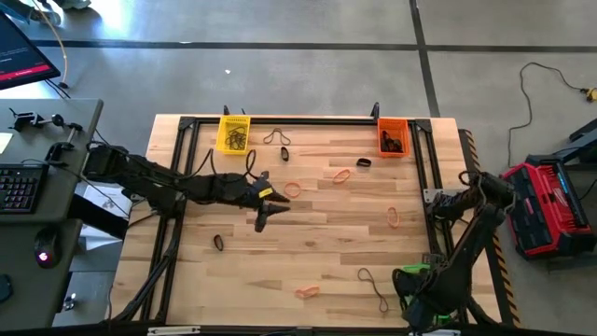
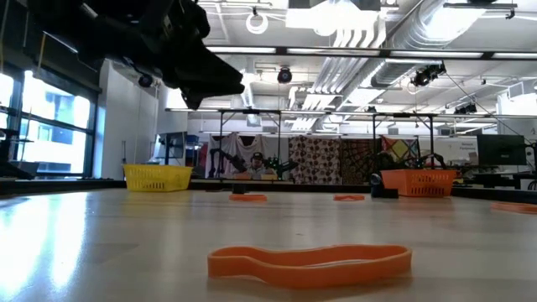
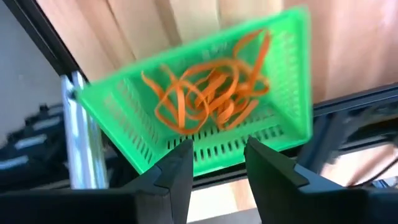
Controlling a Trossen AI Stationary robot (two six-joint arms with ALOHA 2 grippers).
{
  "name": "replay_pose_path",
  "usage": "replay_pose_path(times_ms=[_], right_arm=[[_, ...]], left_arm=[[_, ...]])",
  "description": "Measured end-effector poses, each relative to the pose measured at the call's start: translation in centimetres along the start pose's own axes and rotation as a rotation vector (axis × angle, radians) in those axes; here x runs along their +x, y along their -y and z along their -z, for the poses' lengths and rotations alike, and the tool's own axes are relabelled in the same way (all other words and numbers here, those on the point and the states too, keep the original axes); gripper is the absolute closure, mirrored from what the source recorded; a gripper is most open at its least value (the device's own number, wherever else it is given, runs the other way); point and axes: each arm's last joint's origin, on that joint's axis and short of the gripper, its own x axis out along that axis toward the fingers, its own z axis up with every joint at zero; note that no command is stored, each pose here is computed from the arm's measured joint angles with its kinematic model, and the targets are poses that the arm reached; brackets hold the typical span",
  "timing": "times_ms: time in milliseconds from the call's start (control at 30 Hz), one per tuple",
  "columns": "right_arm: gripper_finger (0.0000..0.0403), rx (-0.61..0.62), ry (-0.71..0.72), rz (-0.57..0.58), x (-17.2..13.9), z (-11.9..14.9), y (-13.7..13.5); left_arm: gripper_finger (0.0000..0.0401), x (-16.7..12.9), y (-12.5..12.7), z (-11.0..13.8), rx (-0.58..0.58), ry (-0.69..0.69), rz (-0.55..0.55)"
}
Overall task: Sort rubber bands into baskets
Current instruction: Put the orange rubber band into the green bin
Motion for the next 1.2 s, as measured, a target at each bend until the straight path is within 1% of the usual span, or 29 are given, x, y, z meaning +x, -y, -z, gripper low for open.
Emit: replay_pose_path(times_ms=[100,267,333,433,533,600,700,800,933,1033,1100,1200], right_arm=[[0.027,0.033,0.063,0.021,-1.7,-0.2,0.1],[0.0278,0.063,0.129,0.041,-3.8,-0.7,0.5],[0.0293,0.064,0.145,0.045,-4.3,-1.3,0.8],[0.0329,0.035,0.168,0.049,-4.6,-2.5,1.3],[0.0379,-0.011,0.202,0.068,-5.0,-4.0,2.0],[0.0396,-0.049,0.23,0.088,-5.3,-4.9,2.5],[0.0391,-0.084,0.289,0.124,-5.9,-6.3,3.6],[0.04,-0.121,0.376,0.149,-6.8,-7.2,4.7],[0.0401,-0.14,0.494,0.156,-7.8,-8.2,6.5],[0.0402,-0.149,0.557,0.137,-7.4,-8.9,8.1],[0.0402,-0.143,0.589,0.121,-6.7,-9.4,9.2],[0.0403,-0.136,0.663,0.097,-5.2,-10.4,10.7]], left_arm=[[0.0317,0.2,-0.4,0.3,0.007,-0.029,0.01],[0.036,0.2,-1.4,0.7,0.011,-0.075,-0.031],[0.0378,0.2,-1.8,0.8,0.023,-0.085,-0.05],[0.0397,0.2,-2.3,0.7,0.035,-0.084,-0.067],[0.0398,0.3,-2.7,0.5,0.05,-0.116,-0.085],[0.04,0.4,-2.9,0.1,0.057,-0.139,-0.098],[0.0401,0.4,-3.8,-0.5,0.052,-0.156,-0.144],[0.0401,0.3,-4.8,-0.8,0.038,-0.179,-0.205],[0.0401,0.1,-6.0,-0.9,0.005,-0.223,-0.261],[0.0401,-0.1,-6.7,-0.8,-0.039,-0.244,-0.292],[0.0401,-0.2,-7.1,-0.6,-0.057,-0.254,-0.308],[0.0395,0.0,-7.4,-0.3,-0.032,-0.273,-0.31]])
